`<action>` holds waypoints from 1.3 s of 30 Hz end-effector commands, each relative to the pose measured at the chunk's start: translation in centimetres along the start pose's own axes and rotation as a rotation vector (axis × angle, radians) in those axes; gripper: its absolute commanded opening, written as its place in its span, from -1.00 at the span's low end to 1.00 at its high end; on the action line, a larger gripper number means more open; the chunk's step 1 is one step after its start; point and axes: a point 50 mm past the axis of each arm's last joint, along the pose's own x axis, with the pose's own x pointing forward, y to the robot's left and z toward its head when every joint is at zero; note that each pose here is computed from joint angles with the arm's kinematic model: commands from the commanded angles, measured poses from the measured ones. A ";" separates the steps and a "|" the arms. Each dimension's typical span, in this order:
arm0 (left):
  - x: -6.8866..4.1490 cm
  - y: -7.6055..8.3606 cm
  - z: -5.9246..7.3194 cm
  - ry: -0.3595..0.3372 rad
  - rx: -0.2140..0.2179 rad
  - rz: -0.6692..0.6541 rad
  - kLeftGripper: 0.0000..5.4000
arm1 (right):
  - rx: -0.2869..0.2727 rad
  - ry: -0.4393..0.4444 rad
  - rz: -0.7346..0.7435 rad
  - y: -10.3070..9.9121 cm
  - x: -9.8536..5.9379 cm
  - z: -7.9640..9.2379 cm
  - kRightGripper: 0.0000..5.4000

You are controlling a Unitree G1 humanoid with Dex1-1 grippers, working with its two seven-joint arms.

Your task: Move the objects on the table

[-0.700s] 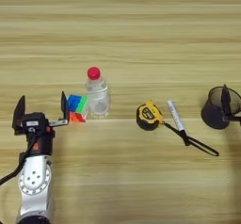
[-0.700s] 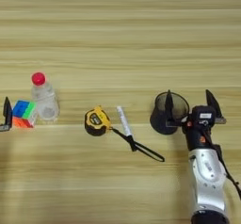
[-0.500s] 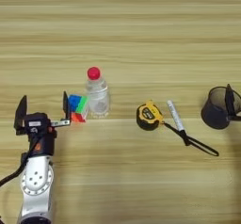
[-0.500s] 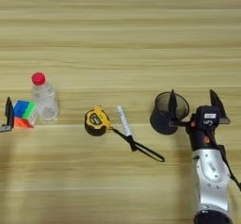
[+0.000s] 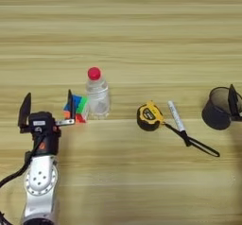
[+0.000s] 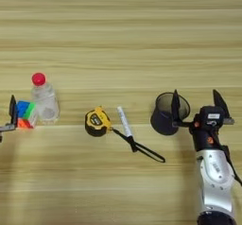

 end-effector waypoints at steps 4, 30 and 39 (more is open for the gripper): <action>0.2 -2.4 1.0 -0.019 -0.013 -0.136 1.00 | 0.009 0.011 0.001 0.5 0.3 -0.1 0.99; 4.4 -5.9 0.0 0.043 -0.081 -0.268 1.00 | 0.034 0.000 -0.020 1.8 -0.1 -0.4 0.99; 5.5 -6.0 -1.7 0.109 -0.106 -0.278 1.00 | 0.032 -0.005 -0.025 2.0 -0.2 -0.3 0.99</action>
